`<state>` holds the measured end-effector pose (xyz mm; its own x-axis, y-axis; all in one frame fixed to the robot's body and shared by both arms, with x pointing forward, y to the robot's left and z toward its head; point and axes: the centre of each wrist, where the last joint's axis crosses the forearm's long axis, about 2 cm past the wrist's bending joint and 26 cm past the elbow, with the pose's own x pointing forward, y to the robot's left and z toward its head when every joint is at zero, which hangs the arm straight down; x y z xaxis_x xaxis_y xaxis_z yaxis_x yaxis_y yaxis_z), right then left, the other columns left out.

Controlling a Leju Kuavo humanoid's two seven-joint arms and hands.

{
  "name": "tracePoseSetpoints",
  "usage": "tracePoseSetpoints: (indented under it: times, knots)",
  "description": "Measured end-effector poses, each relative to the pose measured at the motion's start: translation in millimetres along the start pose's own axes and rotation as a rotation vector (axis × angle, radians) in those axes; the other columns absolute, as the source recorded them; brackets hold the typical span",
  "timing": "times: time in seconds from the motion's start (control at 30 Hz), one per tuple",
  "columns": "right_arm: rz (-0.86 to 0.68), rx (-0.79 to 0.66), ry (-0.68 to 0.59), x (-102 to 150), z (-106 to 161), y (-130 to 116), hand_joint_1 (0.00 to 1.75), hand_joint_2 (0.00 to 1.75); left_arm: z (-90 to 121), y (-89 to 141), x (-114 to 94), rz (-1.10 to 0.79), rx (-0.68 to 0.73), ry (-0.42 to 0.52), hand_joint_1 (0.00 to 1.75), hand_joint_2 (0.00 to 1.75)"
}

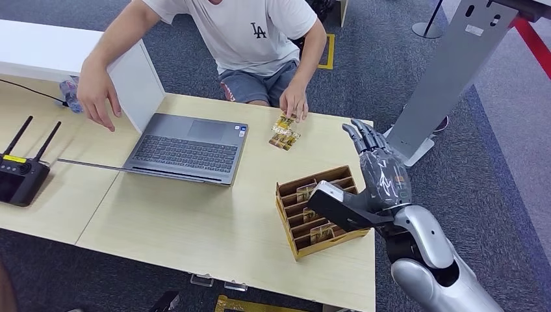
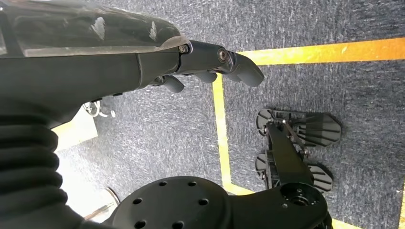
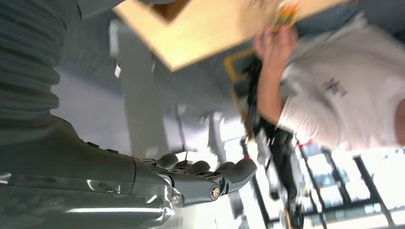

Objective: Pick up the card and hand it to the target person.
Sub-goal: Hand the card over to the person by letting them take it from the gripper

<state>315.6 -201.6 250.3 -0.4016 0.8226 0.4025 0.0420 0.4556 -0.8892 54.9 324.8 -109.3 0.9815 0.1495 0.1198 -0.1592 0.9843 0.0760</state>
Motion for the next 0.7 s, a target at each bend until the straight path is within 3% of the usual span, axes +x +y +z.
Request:
tracePoseSetpoints:
  times: [0.23,0.47,0.7]
  knots:
    - [-0.518,0.132,0.012,-19.6,15.3,9.1,0.0,1.75,0.0,0.1,-0.2,0.002,0.003,0.006,0.0,0.0]
    - [-0.788,0.129,0.043,-40.4,33.6,15.8,0.0,1.75,0.0,0.3,-0.3,0.002,0.004,0.009,0.0,0.0]
    - [-1.041,0.135,0.125,-66.9,72.1,30.9,0.0,1.75,0.0,0.5,-0.6,0.003,0.006,0.02,0.0,0.0]
